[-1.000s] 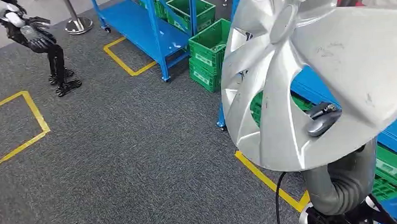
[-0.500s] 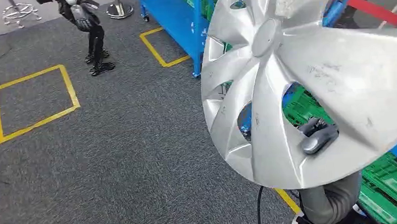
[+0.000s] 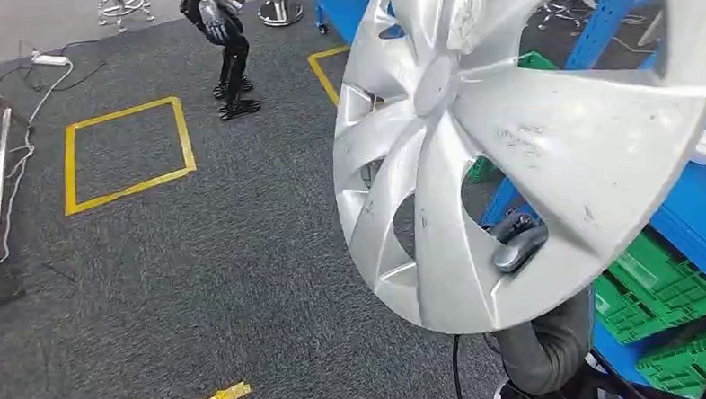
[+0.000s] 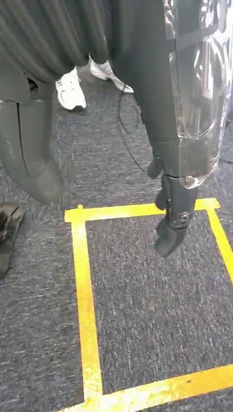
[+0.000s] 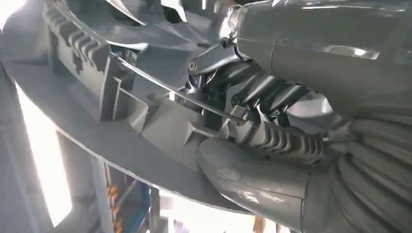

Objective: Take the parts from the cabinet and place them on the table.

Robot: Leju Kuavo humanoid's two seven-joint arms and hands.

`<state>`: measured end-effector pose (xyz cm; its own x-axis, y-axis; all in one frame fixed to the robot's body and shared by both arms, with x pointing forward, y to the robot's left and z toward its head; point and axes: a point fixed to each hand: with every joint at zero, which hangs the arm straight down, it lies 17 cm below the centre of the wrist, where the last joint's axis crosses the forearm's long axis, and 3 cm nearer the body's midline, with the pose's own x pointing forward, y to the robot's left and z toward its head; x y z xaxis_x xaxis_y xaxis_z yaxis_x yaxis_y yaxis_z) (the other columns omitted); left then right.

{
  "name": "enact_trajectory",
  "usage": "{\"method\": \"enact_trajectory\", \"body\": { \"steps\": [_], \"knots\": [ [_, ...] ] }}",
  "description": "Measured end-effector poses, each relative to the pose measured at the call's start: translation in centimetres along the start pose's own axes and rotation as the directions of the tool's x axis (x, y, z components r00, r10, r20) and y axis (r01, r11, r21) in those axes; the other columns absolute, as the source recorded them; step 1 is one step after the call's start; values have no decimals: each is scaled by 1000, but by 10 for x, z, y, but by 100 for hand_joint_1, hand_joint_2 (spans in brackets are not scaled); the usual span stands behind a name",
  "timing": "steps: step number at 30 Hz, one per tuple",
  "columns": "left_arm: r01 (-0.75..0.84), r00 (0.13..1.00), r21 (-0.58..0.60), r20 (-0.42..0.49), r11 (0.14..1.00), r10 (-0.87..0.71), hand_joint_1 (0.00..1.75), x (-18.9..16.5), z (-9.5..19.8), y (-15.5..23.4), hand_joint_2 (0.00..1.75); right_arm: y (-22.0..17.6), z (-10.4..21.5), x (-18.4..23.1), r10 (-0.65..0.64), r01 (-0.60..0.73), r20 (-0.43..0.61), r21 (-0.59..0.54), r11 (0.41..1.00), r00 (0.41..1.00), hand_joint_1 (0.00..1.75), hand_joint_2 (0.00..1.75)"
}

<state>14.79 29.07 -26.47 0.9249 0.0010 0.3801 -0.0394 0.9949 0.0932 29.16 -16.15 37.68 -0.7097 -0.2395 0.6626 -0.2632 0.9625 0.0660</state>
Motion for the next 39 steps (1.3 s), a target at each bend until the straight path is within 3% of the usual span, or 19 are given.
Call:
{"method": "enact_trajectory", "body": {
  "steps": [11,23,33,39],
  "knots": [
    [17,998,-37,-56,999,-19,0,-14,3,-19,175,6,0,-12,-8,9,-36,14,1000,999,175,175],
    [24,1000,-58,21,998,-23,0,1,4,-30,175,10,4,-16,-1,2,-57,19,1000,998,175,175],
    [23,997,-68,-70,997,-28,0,-17,6,-30,175,19,-11,-13,-23,24,-21,45,999,1000,175,175],
    [36,996,-69,-76,997,-41,0,-19,5,-28,175,24,-19,-16,-33,33,-11,52,998,999,175,175]
  ]
}}
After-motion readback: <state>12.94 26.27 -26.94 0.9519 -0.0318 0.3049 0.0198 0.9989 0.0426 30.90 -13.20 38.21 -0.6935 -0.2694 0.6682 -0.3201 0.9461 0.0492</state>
